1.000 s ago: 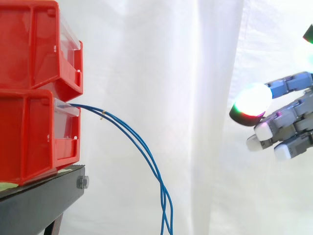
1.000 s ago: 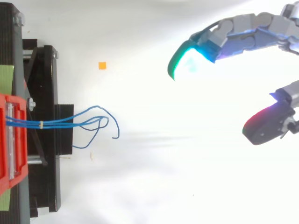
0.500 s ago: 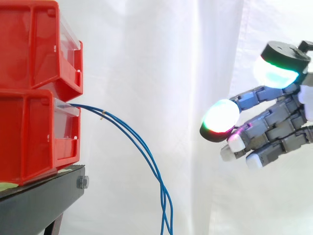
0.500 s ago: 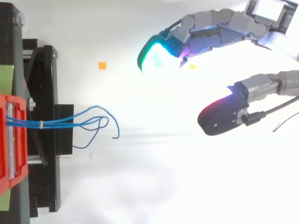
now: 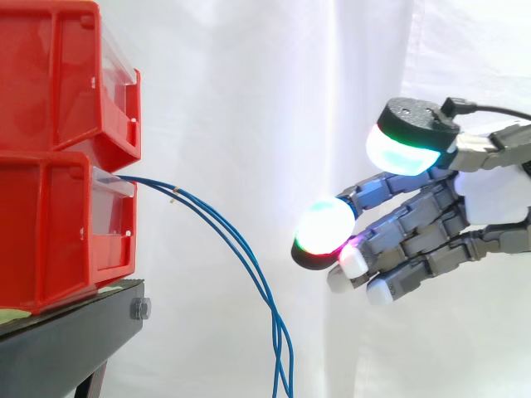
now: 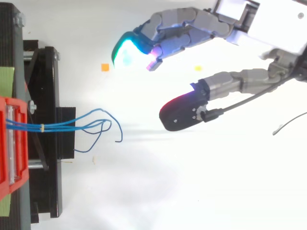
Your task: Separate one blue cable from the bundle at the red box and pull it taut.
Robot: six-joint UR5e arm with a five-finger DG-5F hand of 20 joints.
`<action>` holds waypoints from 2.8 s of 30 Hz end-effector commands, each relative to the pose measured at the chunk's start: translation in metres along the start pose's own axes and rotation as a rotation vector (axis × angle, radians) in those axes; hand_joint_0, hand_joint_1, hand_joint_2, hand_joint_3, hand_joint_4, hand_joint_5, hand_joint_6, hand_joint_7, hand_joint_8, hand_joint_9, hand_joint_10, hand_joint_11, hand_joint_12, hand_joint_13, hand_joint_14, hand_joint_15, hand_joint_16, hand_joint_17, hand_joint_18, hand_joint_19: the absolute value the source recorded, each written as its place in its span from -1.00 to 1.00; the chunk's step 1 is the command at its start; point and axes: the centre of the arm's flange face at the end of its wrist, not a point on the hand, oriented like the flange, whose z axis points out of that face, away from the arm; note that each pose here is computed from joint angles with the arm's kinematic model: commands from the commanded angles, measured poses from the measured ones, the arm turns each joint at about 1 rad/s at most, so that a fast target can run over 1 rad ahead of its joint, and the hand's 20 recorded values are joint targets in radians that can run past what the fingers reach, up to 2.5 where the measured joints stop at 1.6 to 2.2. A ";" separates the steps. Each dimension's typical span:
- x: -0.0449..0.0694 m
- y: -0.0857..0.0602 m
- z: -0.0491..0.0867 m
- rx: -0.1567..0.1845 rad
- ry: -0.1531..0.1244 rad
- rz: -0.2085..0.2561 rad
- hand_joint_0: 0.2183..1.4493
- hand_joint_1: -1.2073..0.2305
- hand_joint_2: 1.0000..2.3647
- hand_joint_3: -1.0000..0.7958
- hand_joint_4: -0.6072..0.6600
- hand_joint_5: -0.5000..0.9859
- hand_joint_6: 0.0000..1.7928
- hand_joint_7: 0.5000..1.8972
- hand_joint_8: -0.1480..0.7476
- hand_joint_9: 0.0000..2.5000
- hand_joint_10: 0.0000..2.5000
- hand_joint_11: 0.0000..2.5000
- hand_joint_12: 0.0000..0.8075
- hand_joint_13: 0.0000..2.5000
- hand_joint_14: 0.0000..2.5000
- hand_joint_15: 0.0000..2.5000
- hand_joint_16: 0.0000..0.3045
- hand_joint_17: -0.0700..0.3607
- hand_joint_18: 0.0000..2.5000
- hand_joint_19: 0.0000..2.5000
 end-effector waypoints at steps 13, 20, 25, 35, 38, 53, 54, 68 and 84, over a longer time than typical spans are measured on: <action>0.023 -0.031 0.035 -0.018 -0.009 -0.011 -0.47 -0.16 -1.00 -0.40 0.36 -0.58 -0.44 -0.43 0.01 -0.43 -0.99 -0.51 -0.17 -0.51 -0.99 -0.69 -0.70 -0.19 -0.61 -0.63; 0.025 -0.030 0.039 -0.032 -0.004 -0.008 -0.47 -0.16 -1.00 -0.40 0.37 -0.57 -0.44 -0.42 0.01 -0.43 -0.99 -0.51 -0.17 -0.51 -0.99 -0.68 -0.70 -0.19 -0.61 -0.63; 0.036 -0.034 0.053 -0.063 0.020 0.006 -0.47 -0.15 -1.00 -0.40 0.37 -0.57 -0.44 -0.42 0.01 -0.43 -0.99 -0.51 -0.17 -0.51 -0.99 -0.68 -0.70 -0.19 -0.61 -0.62; 0.048 -0.043 0.066 -0.113 0.027 0.038 -0.47 -0.15 -1.00 -0.40 0.37 -0.57 -0.44 -0.41 0.01 -0.43 -0.99 -0.51 -0.17 -0.51 -0.99 -0.67 -0.70 -0.19 -0.61 -0.60; 0.055 -0.032 0.070 -0.184 0.046 0.073 -0.48 -0.15 -1.00 -0.40 0.38 -0.57 -0.44 -0.40 0.01 -0.43 -0.99 -0.50 -0.17 -0.50 -0.99 -0.67 -0.70 -0.19 -0.61 -0.60; 0.072 -0.040 0.073 -0.212 0.100 0.097 -0.48 -0.15 -1.00 -0.40 0.36 -0.57 -0.44 -0.40 0.00 -0.42 -0.99 -0.50 -0.17 -0.49 -0.99 -0.66 -0.70 -0.19 -0.60 -0.59; 0.075 -0.046 0.074 -0.206 0.106 0.100 -0.47 -0.15 -1.00 -0.40 0.35 -0.57 -0.44 -0.40 -0.01 -0.42 -0.99 -0.50 -0.16 -0.49 -0.99 -0.65 -0.70 -0.19 -0.59 -0.59; 0.080 -0.064 0.078 -0.217 0.164 0.154 -0.46 -0.16 -1.00 -0.39 0.34 -0.58 -0.44 -0.39 -0.01 -0.42 -0.99 -0.47 -0.16 -0.48 -0.99 -0.64 -0.70 -0.19 -0.58 -0.58; 0.065 -0.064 0.084 -0.254 0.199 0.179 -0.41 -0.19 -0.99 -0.35 0.32 -0.58 -0.44 -0.37 -0.03 -0.43 -0.99 -0.47 -0.18 -0.48 -0.99 -0.63 -0.70 -0.20 -0.59 -0.57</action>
